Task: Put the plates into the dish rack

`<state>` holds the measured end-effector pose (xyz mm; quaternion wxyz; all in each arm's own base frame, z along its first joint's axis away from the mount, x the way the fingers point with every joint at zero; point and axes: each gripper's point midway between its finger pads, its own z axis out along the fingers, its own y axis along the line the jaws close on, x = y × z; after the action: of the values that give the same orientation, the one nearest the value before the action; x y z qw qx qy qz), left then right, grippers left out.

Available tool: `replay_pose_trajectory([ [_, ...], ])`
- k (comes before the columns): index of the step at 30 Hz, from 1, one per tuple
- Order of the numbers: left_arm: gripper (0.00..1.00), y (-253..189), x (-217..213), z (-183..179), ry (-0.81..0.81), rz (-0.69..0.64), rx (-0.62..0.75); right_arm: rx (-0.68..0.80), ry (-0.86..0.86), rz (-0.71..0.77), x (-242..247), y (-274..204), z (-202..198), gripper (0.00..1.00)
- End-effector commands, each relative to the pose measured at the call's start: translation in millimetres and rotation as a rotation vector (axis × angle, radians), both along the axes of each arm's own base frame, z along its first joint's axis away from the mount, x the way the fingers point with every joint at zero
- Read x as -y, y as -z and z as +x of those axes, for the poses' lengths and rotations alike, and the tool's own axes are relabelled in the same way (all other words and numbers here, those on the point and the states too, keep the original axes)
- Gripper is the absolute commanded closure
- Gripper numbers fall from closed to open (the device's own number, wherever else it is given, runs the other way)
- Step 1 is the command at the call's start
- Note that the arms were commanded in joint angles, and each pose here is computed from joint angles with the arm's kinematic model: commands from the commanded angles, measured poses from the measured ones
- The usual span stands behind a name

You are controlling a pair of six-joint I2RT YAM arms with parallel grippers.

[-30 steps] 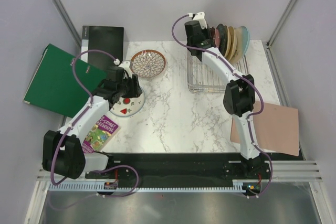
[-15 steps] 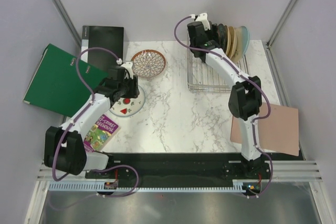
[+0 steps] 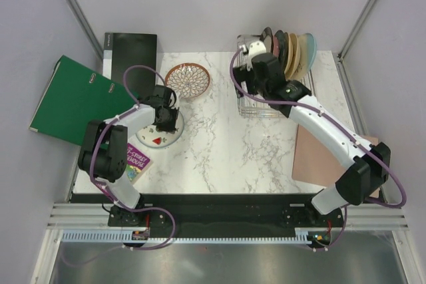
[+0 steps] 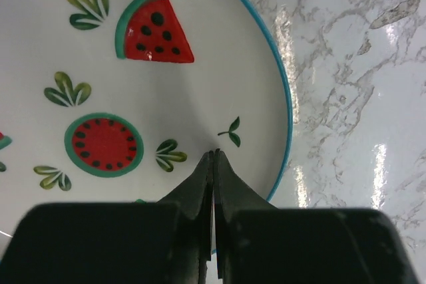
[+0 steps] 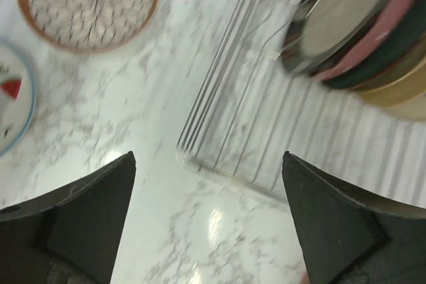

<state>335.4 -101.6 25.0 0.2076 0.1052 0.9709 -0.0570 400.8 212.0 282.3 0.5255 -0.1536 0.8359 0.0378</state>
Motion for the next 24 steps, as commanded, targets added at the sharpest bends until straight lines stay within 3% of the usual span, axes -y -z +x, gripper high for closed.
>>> replay_pose_trajectory([
  [1,0.98,2,25,1,0.102,-0.07,-0.024,-0.385,-0.217,0.144,-33,94,-73,0.02],
  [5,0.98,13,54,-22,0.185,-0.1,-0.085,-0.565,-0.273,0.24,-34,141,-123,0.02],
  [10,0.98,14,108,-57,0.345,-0.124,-0.125,-0.676,-0.211,0.347,-10,166,-142,0.02],
  [15,0.98,0,158,-82,0.468,-0.171,-0.123,-0.693,-0.189,0.387,8,175,-148,0.02],
  [18,0.98,-27,181,-77,0.486,-0.226,-0.068,-0.74,-0.267,0.452,2,179,-166,0.05],
  [21,0.98,-79,195,-58,0.459,-0.304,0.089,-0.765,-0.309,0.501,-2,189,-183,0.07],
  [23,0.9,-123,193,-53,0.448,-0.348,0.223,-0.759,-0.31,0.526,-3,198,-187,0.08],
  [24,0.72,-136,188,-49,0.436,-0.349,0.267,-0.76,-0.332,0.551,-6,198,-190,0.09],
])
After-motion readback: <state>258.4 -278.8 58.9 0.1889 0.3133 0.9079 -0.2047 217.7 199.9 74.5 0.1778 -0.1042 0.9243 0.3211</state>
